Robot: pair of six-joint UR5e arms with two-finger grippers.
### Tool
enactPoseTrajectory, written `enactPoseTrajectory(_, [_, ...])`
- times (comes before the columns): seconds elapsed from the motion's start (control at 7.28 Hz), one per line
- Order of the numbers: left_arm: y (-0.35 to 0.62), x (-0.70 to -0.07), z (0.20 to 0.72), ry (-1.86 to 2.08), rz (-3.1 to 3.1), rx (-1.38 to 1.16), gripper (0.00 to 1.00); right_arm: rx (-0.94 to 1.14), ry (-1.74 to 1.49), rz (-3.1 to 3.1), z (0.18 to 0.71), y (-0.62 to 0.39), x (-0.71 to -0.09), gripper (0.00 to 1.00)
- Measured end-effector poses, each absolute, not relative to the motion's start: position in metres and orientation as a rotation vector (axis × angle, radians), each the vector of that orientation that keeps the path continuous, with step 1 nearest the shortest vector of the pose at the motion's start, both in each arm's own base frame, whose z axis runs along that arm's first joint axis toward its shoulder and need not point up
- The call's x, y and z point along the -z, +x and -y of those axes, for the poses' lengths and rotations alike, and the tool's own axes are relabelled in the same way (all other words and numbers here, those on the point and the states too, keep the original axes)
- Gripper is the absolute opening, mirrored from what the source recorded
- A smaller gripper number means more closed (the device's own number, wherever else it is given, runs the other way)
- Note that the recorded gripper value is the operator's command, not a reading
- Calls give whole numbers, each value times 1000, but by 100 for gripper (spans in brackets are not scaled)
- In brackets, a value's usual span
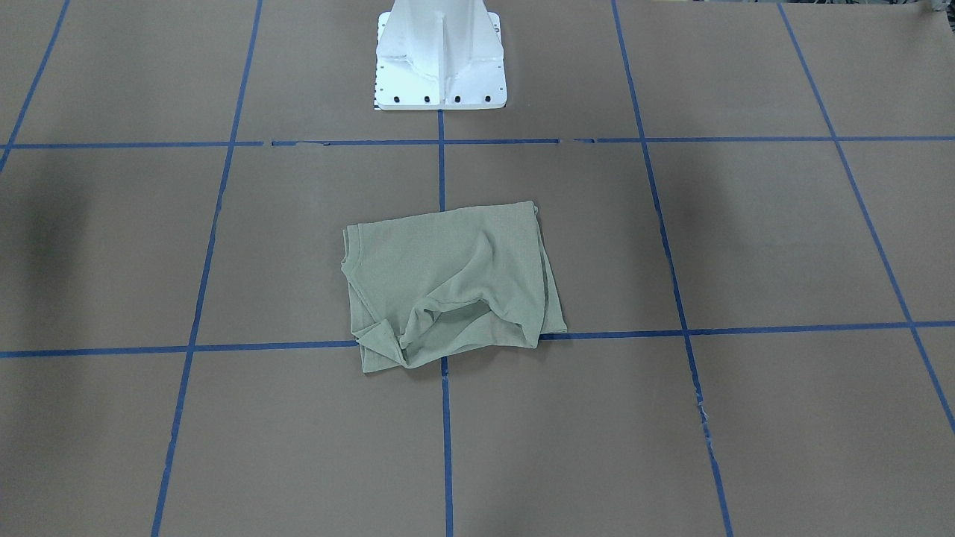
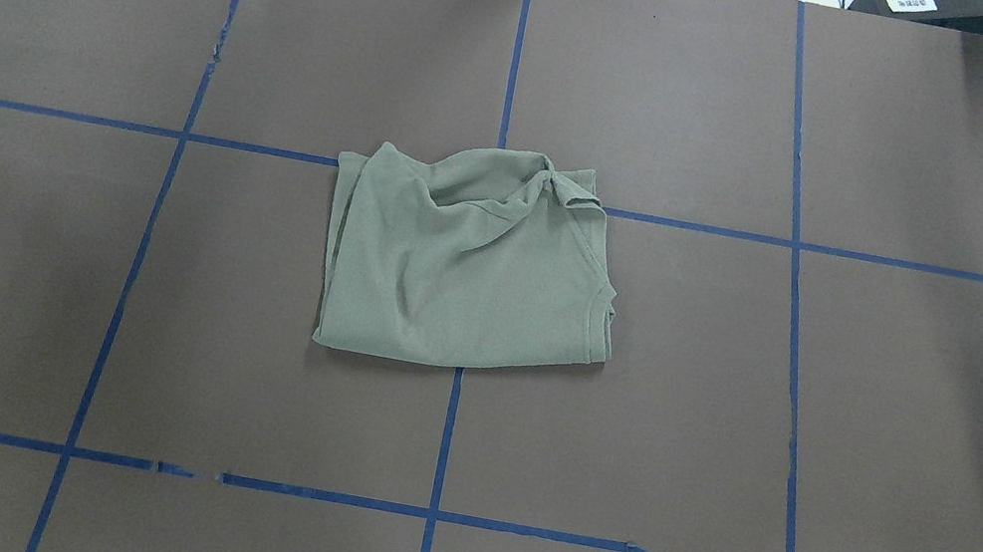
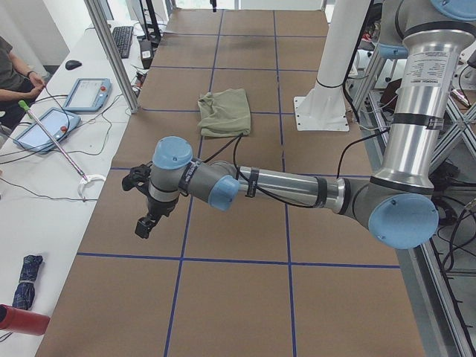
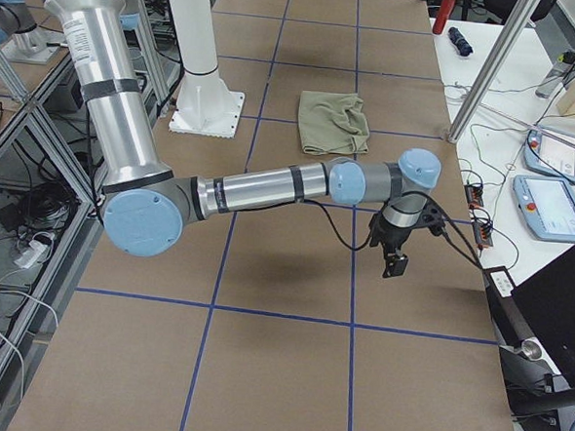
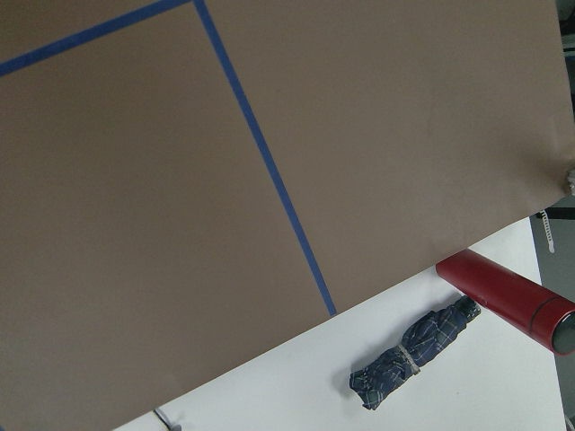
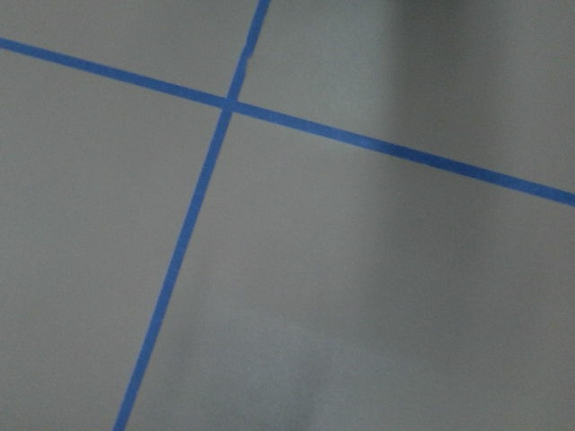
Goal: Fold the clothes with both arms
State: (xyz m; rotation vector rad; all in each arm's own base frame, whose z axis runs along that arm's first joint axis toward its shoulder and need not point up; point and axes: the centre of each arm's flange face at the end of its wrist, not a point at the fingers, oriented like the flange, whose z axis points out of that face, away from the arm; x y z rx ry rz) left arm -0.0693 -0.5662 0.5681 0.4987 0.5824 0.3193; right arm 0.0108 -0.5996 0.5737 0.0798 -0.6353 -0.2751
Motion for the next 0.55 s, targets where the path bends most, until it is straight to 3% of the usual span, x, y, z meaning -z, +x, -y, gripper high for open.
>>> enactPoseTrajectory(0.55, [-71,-611,532,503,-583,-320,100,184,57,658,538,65,-630,100])
